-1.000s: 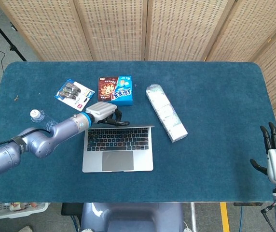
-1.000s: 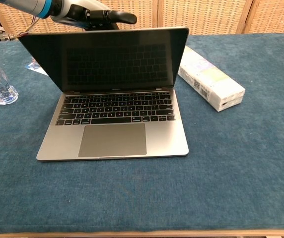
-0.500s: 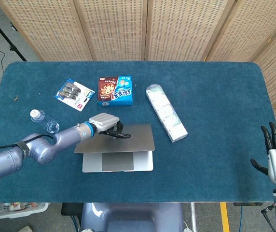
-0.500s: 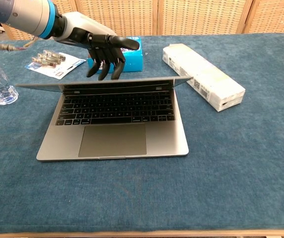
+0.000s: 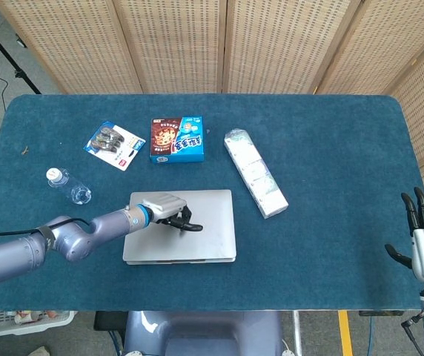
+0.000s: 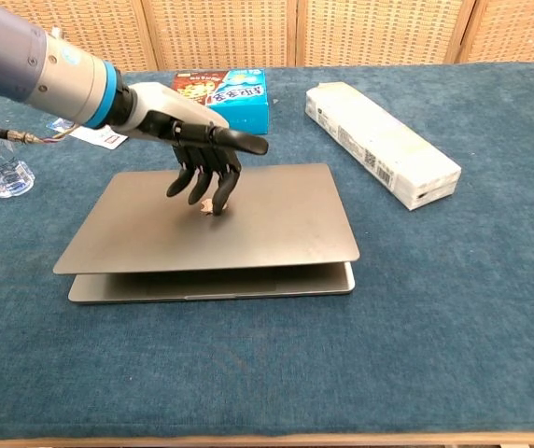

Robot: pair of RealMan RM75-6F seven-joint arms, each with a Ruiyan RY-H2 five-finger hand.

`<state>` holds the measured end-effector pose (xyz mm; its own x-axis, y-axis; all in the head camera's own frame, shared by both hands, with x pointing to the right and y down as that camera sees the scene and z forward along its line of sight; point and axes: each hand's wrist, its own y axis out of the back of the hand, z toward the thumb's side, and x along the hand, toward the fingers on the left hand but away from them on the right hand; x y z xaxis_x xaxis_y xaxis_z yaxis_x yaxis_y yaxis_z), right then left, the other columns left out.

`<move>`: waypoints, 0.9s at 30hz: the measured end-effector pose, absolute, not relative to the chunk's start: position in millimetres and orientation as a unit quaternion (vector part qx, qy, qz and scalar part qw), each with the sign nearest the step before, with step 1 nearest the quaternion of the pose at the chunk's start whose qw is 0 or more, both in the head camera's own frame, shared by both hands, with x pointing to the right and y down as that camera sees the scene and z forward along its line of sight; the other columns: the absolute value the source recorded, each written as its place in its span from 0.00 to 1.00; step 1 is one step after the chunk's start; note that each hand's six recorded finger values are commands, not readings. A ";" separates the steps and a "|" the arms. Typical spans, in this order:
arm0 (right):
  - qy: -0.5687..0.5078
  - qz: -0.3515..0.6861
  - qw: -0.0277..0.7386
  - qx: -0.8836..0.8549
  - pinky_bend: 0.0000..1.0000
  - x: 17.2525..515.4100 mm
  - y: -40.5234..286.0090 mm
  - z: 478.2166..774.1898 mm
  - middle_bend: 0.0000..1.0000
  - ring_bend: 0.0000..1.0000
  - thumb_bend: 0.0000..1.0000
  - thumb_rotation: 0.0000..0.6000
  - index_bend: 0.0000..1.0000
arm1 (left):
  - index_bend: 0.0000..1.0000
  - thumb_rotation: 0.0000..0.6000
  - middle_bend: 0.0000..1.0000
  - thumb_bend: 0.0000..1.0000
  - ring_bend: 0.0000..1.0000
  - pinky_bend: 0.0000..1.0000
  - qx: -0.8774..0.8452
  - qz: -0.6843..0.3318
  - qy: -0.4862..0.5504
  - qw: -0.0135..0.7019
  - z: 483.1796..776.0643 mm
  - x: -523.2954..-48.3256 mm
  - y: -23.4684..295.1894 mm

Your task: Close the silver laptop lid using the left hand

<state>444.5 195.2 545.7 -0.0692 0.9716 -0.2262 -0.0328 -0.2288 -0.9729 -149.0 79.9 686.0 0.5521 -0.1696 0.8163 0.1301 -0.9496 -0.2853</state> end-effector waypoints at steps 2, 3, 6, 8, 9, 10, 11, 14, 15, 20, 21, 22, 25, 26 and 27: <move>-0.446 0.580 0.433 -0.527 0.00 444.7 195.2 545.4 0.00 0.00 0.00 1.00 0.00 | 0.59 0.00 0.50 0.00 0.52 0.58 -0.868 -0.473 0.011 0.153 689.7 -148.8 84.7; -0.446 0.580 0.433 -0.527 0.00 444.9 195.1 545.2 0.00 0.00 0.00 1.00 0.00 | 0.59 0.00 0.50 0.00 0.52 0.58 -0.868 -0.473 0.010 0.152 691.1 -149.0 86.2; -0.445 0.580 0.432 -0.528 0.00 445.0 195.2 545.8 0.00 0.00 0.00 1.00 0.00 | 0.59 0.00 0.50 0.00 0.52 0.58 -0.868 -0.474 0.008 0.149 695.1 -149.8 90.5; -0.445 0.580 0.432 -0.528 0.00 444.8 195.2 545.6 0.00 0.00 0.00 1.00 0.00 | 0.59 0.00 0.50 0.00 0.52 0.58 -0.868 -0.475 0.008 0.146 697.4 -150.3 92.4; -0.445 0.580 0.433 -0.528 0.00 444.7 195.2 545.5 0.00 0.00 0.00 1.00 0.00 | 0.59 0.00 0.50 0.00 0.52 0.58 -0.868 -0.474 0.009 0.147 697.7 -150.4 92.4; -0.445 0.580 0.433 -0.528 0.00 444.8 195.2 545.2 0.00 0.00 0.00 1.00 0.00 | 0.59 0.00 0.50 0.00 0.52 0.58 -0.868 -0.474 0.012 0.147 697.5 -150.6 91.8; -0.446 0.579 0.433 -0.527 0.00 444.9 195.2 544.9 0.00 0.00 0.00 1.00 0.00 | 0.59 0.00 0.50 0.00 0.52 0.58 -0.869 -0.472 0.014 0.147 697.0 -150.5 91.0; -0.446 0.580 0.432 -0.527 0.00 444.9 195.2 544.8 0.00 0.00 0.00 1.00 0.00 | 0.59 0.00 0.50 0.00 0.52 0.58 -0.871 -0.468 0.024 0.149 693.5 -150.5 87.5; -0.445 0.580 0.432 -0.528 0.00 444.7 195.3 545.1 0.00 0.00 0.00 1.00 0.00 | 0.59 0.00 0.50 0.00 0.51 0.58 -0.871 -0.467 0.026 0.151 692.4 -151.2 86.5; -0.444 0.579 0.434 -0.529 0.00 443.3 195.7 545.0 0.00 0.00 0.00 1.00 0.00 | 0.51 0.00 0.36 0.00 0.35 0.44 -0.874 -0.462 0.033 0.149 687.0 -153.0 85.2; -0.445 0.579 0.434 -0.529 0.00 443.4 195.8 544.7 0.00 0.00 0.00 1.00 0.00 | 0.46 0.00 0.27 0.00 0.26 0.35 -0.875 -0.459 0.039 0.150 684.8 -152.6 83.7; -0.446 0.578 0.434 -0.528 0.00 443.6 195.7 544.3 0.00 0.00 0.00 1.00 0.00 | 0.39 0.00 0.17 0.00 0.17 0.26 -0.877 -0.452 0.049 0.152 681.0 -152.0 81.0; -0.447 0.576 0.434 -0.528 0.00 443.4 195.3 542.8 0.00 0.00 0.00 1.00 0.00 | 0.14 0.03 0.00 0.00 0.01 0.07 -0.882 -0.435 0.080 0.165 669.4 -153.0 72.3; -0.448 0.576 0.434 -0.528 0.00 443.3 195.2 542.4 0.00 0.00 0.00 1.00 0.00 | 0.09 0.06 0.00 0.00 0.00 0.04 -0.882 -0.426 0.096 0.176 662.8 -155.3 67.4; -0.448 0.575 0.434 -0.529 0.00 443.2 195.1 542.1 0.00 0.00 0.00 1.00 0.00 | 0.04 0.14 0.00 0.00 0.00 0.01 -0.882 -0.419 0.109 0.186 657.5 -157.9 63.3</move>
